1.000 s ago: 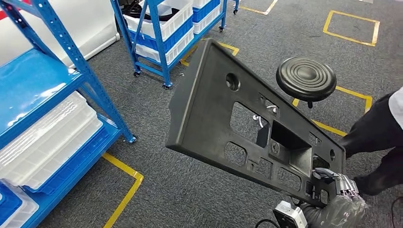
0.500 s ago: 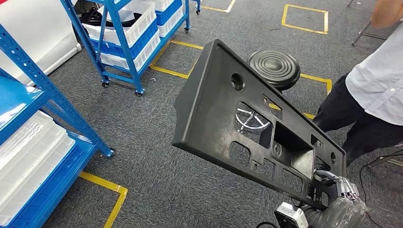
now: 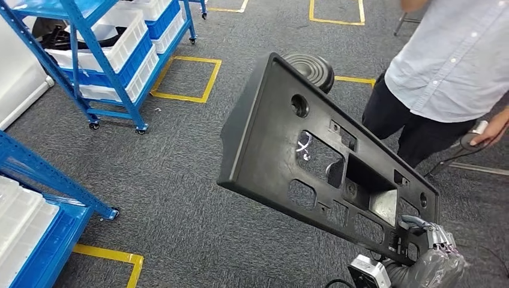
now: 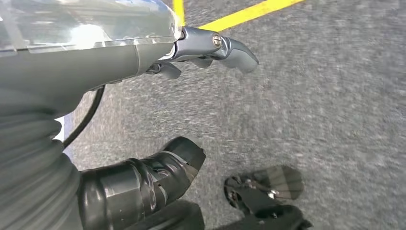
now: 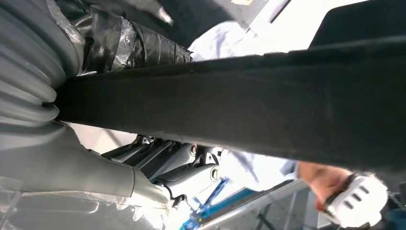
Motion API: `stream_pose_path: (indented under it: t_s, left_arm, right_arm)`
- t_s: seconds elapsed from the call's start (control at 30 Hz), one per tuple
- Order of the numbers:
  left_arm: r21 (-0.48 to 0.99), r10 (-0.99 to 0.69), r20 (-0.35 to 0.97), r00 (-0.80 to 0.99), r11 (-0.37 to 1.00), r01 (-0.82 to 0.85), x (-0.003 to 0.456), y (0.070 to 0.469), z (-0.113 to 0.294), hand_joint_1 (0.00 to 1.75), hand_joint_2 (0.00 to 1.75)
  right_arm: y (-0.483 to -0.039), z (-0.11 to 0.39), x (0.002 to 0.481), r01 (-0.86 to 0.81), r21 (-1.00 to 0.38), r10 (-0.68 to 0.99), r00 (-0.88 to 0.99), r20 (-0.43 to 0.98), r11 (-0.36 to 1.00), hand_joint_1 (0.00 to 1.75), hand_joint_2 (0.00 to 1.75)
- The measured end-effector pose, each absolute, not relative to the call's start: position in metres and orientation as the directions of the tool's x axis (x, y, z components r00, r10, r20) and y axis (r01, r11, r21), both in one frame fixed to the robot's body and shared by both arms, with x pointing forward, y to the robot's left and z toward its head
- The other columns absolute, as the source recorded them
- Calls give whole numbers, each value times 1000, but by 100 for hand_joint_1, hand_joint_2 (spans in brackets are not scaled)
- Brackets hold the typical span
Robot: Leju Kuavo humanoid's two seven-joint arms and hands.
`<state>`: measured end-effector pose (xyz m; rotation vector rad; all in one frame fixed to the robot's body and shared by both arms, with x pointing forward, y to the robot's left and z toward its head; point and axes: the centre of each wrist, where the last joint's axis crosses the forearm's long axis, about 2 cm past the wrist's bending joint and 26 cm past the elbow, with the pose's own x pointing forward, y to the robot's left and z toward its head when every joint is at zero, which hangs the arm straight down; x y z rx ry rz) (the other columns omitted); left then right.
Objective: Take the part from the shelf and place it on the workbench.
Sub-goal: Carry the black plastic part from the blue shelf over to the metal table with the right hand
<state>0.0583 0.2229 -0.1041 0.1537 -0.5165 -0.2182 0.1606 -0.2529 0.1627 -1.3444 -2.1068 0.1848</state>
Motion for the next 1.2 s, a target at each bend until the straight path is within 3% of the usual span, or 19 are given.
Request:
stream_pose_path:
  t_s: [1.2]
  left_arm:
    - [202,-248,478,842,965,169,58,223,-104,0,175]
  right_arm:
    - [-261,160,158,781,-425,859,-262,441,456,175,175]
